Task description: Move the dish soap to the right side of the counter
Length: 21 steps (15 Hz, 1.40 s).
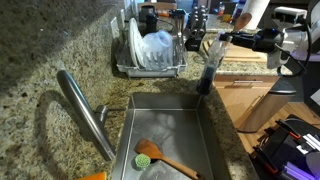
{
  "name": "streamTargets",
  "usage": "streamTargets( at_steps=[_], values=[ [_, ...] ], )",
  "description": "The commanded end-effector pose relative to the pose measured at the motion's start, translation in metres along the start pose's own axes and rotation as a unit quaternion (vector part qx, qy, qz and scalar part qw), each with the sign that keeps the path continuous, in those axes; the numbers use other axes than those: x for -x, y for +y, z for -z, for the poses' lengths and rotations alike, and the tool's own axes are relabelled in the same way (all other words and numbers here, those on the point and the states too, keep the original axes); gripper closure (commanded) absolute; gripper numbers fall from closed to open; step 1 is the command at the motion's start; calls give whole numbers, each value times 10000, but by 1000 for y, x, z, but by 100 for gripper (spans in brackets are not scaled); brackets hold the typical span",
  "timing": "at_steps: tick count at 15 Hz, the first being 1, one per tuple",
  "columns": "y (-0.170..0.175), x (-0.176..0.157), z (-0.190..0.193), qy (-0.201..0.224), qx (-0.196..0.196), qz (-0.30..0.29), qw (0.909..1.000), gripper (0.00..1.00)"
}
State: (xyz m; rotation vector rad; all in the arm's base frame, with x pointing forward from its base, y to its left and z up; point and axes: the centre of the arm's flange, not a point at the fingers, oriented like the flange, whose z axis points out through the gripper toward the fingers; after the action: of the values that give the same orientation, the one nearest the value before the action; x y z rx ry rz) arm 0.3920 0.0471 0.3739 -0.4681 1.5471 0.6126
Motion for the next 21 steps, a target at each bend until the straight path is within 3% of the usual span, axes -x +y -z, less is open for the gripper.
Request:
streamTargets(
  at_steps=[1,6,12,17,21],
  values=[
    [-22,-19,-16,4,-263,43,9996,90],
    [-84,-38,-75,-137,-926,68,9956,90],
    [-146,-23,-153,-386,-1558,66,9870,90],
    [-190,1,-147,336,-2185,558,9737,90],
    [-198,2,-129,425,-2305,724,9694,90]
  ],
)
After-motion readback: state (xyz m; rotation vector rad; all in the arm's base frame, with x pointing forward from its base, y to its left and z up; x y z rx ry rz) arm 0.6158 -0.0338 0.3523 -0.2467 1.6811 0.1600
